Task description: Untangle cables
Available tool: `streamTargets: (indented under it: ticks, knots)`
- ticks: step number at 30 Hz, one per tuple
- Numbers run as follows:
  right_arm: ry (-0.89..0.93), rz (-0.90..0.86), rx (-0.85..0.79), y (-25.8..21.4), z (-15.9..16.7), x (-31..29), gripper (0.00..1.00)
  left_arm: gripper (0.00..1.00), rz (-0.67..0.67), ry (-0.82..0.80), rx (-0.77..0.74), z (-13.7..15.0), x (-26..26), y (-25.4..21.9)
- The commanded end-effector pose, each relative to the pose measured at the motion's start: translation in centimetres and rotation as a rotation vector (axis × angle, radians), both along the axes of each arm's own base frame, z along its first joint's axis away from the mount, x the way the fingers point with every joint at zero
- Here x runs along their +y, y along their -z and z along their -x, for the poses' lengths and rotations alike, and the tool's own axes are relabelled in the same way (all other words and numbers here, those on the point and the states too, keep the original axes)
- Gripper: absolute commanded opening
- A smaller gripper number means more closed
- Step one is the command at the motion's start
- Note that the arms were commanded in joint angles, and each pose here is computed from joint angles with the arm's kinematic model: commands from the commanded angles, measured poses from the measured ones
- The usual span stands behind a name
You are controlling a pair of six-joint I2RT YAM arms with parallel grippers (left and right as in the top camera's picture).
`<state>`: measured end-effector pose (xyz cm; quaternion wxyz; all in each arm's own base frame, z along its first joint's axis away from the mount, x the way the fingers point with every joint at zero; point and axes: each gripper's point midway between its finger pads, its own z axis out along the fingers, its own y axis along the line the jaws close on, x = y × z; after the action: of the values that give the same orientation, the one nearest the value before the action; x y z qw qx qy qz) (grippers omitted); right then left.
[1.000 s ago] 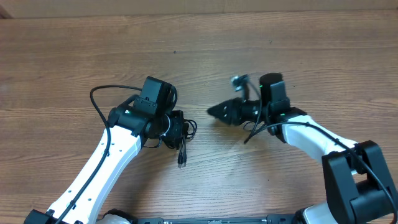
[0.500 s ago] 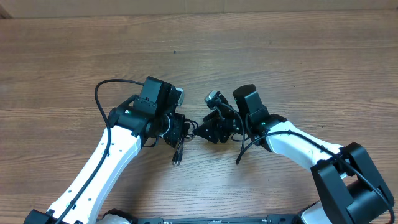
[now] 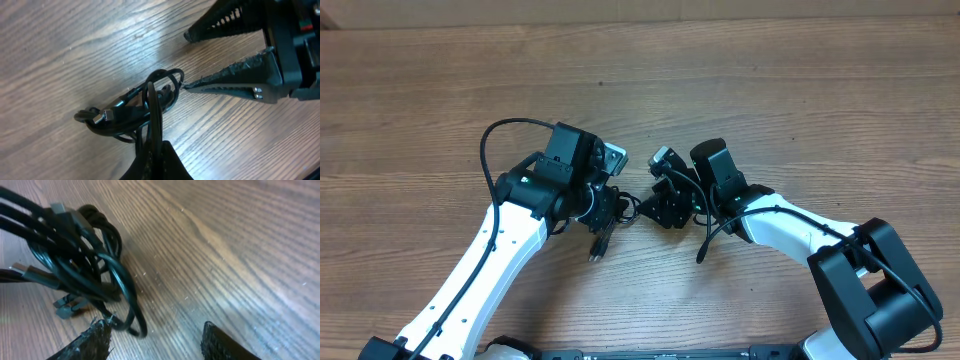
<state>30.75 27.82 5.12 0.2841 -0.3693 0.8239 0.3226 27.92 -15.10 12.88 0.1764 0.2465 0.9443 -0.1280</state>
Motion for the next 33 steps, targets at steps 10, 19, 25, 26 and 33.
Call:
streamTargets:
  ticks: [10,19,25,26,33]
  knots:
    - [-0.016,-0.013,-0.029,0.0,-0.6,0.7,0.04,0.04,0.099,0.108,-0.081,-1.1,-2.3,-1.3]
    - [-0.01,-0.015,-0.024,0.0,-0.7,0.7,0.04,0.04,0.097,0.086,-0.071,-1.0,-2.1,-1.2]
    - [-0.051,-0.069,0.011,-0.6,0.2,1.3,0.04,0.05,-0.047,-0.274,-0.052,-2.4,2.1,-0.2]
    - [-0.049,-0.077,0.023,-0.6,0.3,1.4,0.04,0.05,-0.08,-0.362,-0.052,-2.5,3.2,0.0]
    - [-0.046,-0.099,0.047,-0.9,0.5,1.6,0.04,0.04,-0.133,-0.829,-0.039,-2.2,7.4,0.2]
